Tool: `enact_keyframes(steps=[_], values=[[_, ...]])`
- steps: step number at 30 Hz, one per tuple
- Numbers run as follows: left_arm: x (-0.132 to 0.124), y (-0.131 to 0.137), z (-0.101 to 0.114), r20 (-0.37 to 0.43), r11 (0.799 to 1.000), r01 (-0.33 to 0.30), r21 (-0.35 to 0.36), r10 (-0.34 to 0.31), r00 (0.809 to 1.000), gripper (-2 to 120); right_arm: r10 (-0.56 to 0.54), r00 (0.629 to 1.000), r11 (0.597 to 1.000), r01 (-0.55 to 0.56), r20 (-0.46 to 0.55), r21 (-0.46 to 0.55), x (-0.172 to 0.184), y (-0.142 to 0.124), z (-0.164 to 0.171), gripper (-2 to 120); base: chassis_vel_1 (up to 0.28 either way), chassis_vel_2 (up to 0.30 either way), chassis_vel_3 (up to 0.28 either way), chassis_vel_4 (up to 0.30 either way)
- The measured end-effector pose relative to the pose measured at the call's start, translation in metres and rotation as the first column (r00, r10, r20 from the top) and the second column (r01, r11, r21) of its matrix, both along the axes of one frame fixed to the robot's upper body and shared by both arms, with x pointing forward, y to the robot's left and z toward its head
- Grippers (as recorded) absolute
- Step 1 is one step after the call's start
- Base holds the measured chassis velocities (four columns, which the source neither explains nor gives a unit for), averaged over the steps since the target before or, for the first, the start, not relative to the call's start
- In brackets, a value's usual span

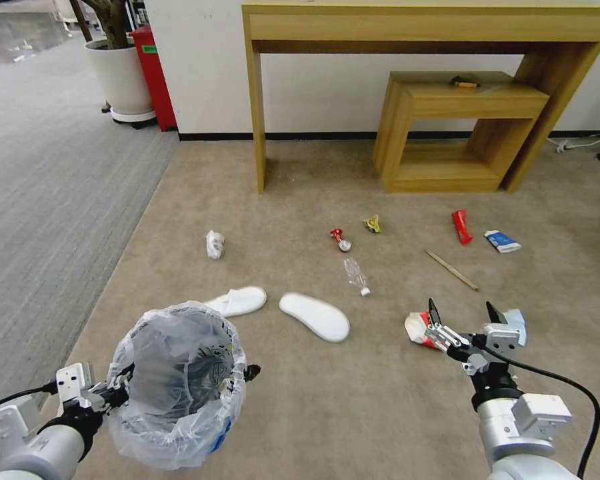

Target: Pick up the trash bin and place the garbage on the floor into it.

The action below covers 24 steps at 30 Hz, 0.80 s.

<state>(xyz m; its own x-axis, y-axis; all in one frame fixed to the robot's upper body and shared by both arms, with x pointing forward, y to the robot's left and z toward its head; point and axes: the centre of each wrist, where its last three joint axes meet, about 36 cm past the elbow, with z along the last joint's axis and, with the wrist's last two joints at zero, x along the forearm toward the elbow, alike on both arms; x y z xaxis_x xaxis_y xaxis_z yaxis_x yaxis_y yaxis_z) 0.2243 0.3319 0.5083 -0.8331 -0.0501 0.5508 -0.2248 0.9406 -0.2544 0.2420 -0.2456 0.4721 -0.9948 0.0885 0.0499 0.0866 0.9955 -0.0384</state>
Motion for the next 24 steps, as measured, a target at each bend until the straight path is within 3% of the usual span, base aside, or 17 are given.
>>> enact_keyframes(steps=[7,10,15,19,22,23,24], values=[[0.000,0.006,-0.004,-0.005,1.000,-0.022,0.005,0.022,1.000,0,0.022,0.999,1.000,-0.022,-0.043,-0.010,0.000,-0.001,-0.004,100,-0.170,0.288,0.169,-0.281],[0.002,0.021,-0.008,-0.017,0.998,-0.060,0.024,0.060,0.998,0,0.065,0.989,0.998,-0.066,-0.133,-0.001,0.007,-0.009,-0.009,100,-0.097,0.217,0.082,-0.212],[0.002,0.043,-0.009,-0.023,0.999,-0.038,0.033,0.039,0.999,0,0.130,0.974,0.991,-0.129,-0.186,0.018,0.023,-0.027,-0.026,100,-0.022,0.065,0.025,-0.049],[0.005,0.077,-0.006,-0.008,0.998,-0.048,0.047,0.049,0.999,0,0.284,0.918,0.959,-0.264,-0.277,0.108,0.059,-0.065,-0.060,100,0.005,-0.048,-0.015,0.042],[0.008,0.084,-0.004,0.004,0.997,-0.056,0.046,0.056,0.998,0,0.325,0.890,0.945,-0.295,-0.318,0.141,0.075,-0.084,-0.076,100,0.002,-0.021,-0.008,0.018],[0.013,0.089,-0.002,0.019,0.997,-0.058,0.045,0.057,0.998,0,0.352,0.861,0.936,-0.315,-0.367,0.158,0.094,-0.110,-0.095,100,0.000,0.000,0.000,0.000],[0.013,0.089,-0.002,0.019,0.997,-0.058,0.045,0.057,0.998,0,0.352,0.861,0.936,-0.315,-0.367,0.158,0.094,-0.110,-0.095,100,0.000,0.000,0.000,0.000]])
